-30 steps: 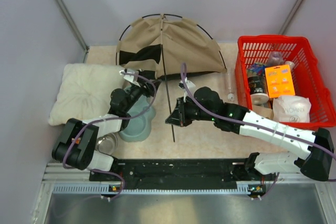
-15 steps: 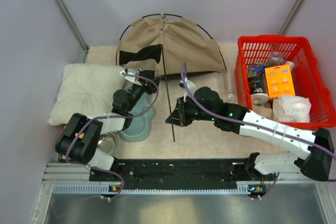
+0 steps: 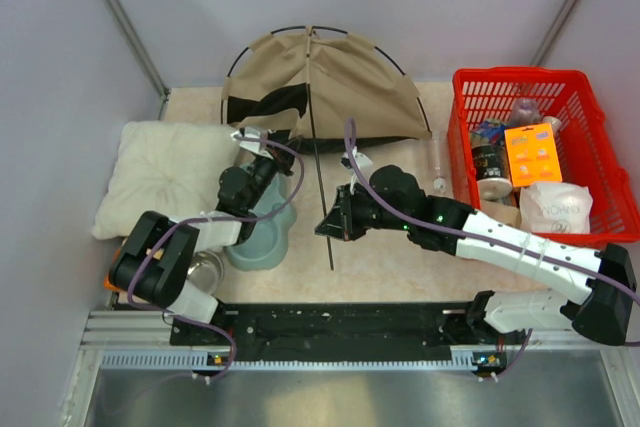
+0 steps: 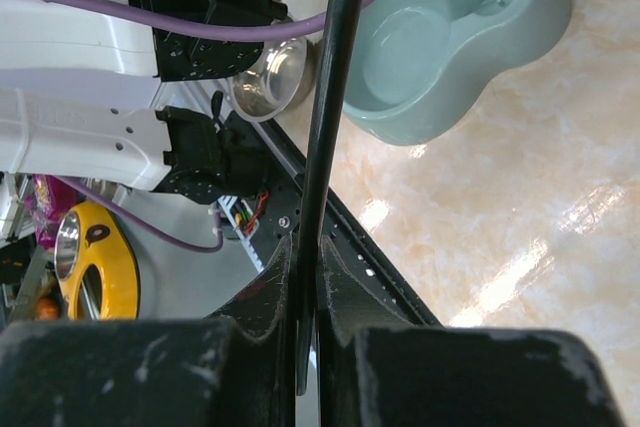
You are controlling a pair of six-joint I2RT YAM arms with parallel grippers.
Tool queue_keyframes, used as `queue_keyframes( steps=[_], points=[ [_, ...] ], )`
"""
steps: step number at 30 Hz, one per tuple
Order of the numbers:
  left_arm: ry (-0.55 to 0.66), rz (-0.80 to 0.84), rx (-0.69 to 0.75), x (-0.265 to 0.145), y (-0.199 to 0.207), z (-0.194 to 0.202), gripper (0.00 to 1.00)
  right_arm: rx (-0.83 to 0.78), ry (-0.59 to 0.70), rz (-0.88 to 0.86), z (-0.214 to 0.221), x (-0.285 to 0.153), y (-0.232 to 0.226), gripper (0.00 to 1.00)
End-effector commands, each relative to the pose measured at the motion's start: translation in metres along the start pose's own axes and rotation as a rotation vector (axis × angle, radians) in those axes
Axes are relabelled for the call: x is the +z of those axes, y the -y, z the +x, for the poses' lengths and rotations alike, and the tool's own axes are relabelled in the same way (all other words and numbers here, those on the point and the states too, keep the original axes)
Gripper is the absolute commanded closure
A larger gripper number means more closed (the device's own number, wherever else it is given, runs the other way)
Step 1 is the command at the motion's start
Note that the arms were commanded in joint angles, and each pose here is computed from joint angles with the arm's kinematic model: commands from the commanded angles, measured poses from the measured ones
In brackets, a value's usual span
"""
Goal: Set up the pet tent
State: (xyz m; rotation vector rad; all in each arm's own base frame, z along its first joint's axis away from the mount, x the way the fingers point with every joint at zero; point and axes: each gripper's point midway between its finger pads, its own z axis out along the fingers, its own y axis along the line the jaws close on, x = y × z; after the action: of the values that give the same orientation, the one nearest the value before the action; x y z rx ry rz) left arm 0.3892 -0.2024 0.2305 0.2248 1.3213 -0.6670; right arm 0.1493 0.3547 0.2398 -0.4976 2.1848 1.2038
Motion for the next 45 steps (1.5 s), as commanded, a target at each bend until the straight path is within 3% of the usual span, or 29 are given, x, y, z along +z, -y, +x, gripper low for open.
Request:
queue_keyframes(
  steps=[1, 4, 9, 18, 26, 38, 45],
  points=[
    [0.07, 0.04, 0.008, 0.009, 0.011, -0.027, 1.0, -0.05, 0.158, -0.052, -0.044, -0.006, -0.02, 1.0],
    [0.046, 0.077, -0.004, 0.005, 0.02, -0.029, 1.0, -0.065, 0.228, -0.122, -0.058, -0.009, -0.033, 1.0],
    [-0.006, 0.145, -0.057, -0.013, 0.042, -0.032, 1.0, -0.058, 0.449, -0.213, -0.096, -0.016, -0.051, 1.0],
    [-0.176, 0.171, -0.165, -0.057, 0.064, -0.019, 1.0, 0.073, 0.752, -0.095, -0.146, -0.013, -0.021, 1.0],
    [-0.229, 0.2, -0.167, -0.091, 0.076, -0.017, 1.0, 0.153, 0.912, -0.152, -0.184, -0.011, -0.035, 1.0],
    [-0.302, 0.211, -0.228, -0.14, 0.093, -0.016, 1.0, 0.141, 0.927, -0.208, -0.218, 0.023, -0.06, 1.0],
    [-0.349, 0.045, -0.375, -0.15, 0.083, -0.028, 1.0, 0.13, 0.891, -0.208, -0.218, 0.046, -0.065, 1.0]
  ],
)
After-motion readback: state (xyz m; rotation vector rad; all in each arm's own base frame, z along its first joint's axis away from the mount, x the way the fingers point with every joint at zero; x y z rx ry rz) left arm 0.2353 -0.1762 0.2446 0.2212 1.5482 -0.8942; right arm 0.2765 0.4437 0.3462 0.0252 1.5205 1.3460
